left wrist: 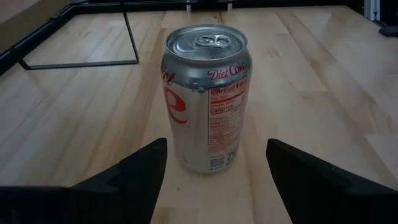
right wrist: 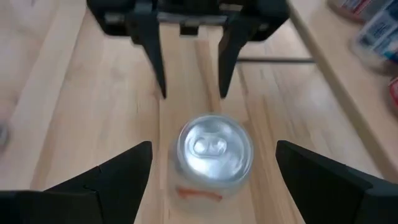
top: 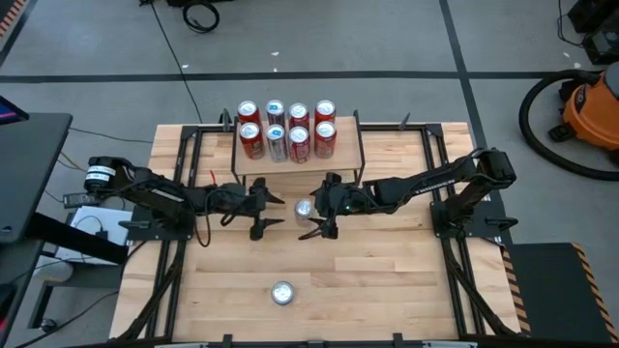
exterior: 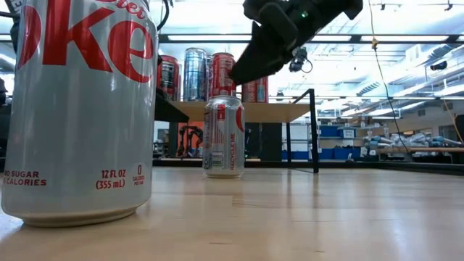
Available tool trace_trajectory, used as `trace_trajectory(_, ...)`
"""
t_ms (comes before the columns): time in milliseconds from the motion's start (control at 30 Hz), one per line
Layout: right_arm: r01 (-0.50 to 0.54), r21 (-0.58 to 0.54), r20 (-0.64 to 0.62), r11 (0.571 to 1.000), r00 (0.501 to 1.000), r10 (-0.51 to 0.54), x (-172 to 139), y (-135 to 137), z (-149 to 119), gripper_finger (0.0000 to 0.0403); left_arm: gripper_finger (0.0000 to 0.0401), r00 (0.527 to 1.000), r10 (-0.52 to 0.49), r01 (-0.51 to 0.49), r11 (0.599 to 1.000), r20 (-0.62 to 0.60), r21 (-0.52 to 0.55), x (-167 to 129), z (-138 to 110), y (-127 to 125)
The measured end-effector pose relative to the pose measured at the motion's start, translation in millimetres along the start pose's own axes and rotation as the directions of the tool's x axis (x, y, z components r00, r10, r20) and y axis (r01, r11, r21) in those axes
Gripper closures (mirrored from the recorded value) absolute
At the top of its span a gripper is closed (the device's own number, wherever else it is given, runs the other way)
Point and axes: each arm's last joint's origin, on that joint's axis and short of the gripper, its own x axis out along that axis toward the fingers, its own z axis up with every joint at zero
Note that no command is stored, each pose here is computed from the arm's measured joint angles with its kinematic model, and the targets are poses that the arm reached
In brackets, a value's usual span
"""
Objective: Place canned beverage on shelf
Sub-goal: Put the red silver soda can on the shelf
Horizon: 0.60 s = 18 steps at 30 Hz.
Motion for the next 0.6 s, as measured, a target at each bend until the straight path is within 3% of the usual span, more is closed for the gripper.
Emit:
trace_trajectory(200, 0.020, -0.010, -0.040, 1.000, 0.999, -0.020, 15, 12, 17, 0.0049, 0.0116, 1.000, 0.000, 0.000, 1.000, -0.007, 0.009, 0, -1, 0)
trace_trajectory(600, 0.114, 0.009, -0.143, 0.993, 0.983, -0.112, 42, 12, 34, 0.0049, 0.0116, 0.999, -0.008, 0.000, 0.982, -0.042, -0.187, 0, -4, -10)
